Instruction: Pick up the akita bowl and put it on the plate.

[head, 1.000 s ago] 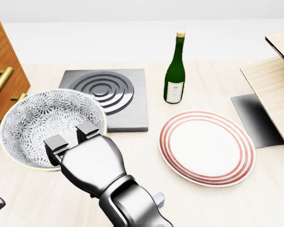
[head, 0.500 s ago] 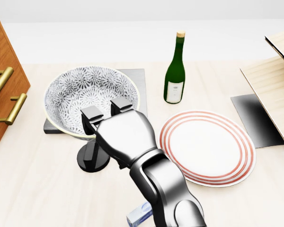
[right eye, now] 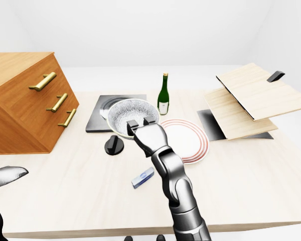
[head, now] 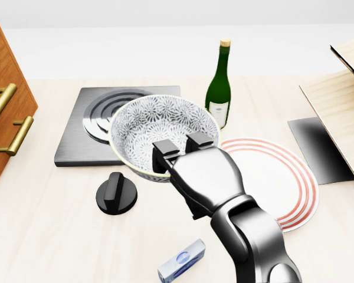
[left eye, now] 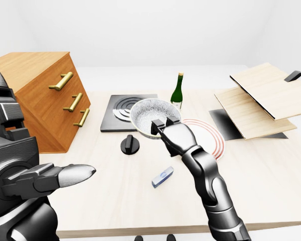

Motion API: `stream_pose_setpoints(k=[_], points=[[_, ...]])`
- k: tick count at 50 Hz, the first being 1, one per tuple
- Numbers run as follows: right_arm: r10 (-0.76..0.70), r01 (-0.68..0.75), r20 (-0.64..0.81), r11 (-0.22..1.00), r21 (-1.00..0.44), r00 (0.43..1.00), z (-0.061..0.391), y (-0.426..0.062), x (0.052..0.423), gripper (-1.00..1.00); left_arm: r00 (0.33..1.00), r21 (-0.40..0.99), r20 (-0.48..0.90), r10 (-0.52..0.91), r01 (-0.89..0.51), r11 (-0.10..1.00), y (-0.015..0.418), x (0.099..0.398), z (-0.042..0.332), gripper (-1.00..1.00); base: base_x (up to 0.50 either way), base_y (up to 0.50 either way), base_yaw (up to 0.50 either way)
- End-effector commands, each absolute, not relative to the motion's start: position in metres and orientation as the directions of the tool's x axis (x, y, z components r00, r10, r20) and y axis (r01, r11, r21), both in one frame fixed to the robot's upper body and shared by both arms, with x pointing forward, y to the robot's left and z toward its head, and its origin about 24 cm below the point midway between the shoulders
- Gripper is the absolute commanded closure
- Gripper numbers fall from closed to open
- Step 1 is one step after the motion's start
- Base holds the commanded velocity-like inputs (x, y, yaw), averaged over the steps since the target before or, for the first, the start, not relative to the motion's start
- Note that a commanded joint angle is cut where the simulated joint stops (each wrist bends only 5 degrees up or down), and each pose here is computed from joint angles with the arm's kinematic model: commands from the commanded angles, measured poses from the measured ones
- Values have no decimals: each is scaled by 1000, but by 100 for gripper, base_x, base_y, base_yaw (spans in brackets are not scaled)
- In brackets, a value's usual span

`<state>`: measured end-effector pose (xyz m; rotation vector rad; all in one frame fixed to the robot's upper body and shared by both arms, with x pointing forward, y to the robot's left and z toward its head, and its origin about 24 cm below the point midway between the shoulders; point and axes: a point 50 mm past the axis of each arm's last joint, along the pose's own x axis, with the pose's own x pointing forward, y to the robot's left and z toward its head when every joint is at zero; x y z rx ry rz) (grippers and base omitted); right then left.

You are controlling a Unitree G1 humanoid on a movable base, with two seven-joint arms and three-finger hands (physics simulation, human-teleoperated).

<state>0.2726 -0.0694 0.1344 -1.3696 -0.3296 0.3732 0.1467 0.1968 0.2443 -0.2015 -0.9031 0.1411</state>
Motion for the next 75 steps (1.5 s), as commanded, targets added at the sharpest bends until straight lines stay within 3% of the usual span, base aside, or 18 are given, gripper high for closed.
stream_pose_setpoints(k=[1, 39, 44, 46, 56, 75], points=[[358, -43, 11, 142, -989, 934, 132, -100, 268, 100, 612, -237, 763, 210, -38, 971, 198, 147, 245, -100, 0, 0, 0], [164, -25, -3, 133, -991, 987, 132, -177, 277, 100, 631, -229, 749, 203, -41, 973, 196, 147, 242, -100, 0, 0, 0], [98, -23, -18, 52, -998, 995, 128, -191, 280, 100, 626, -232, 752, 208, -44, 972, 196, 147, 242, -100, 0, 0, 0], [104, -29, -20, 91, -995, 994, 127, -192, 280, 100, 627, -230, 751, 206, -43, 972, 196, 147, 242, -100, 0, 0, 0], [50, -64, -64, 0, -998, 997, 118, -203, 287, 100, 629, -230, 750, 206, -45, 972, 196, 147, 241, -100, 0, 0, 0], [50, -103, -104, -27, -994, 993, 96, -199, 302, 100, 620, -235, 756, 212, -46, 971, 197, 147, 243, -100, 0, 0, 0]])
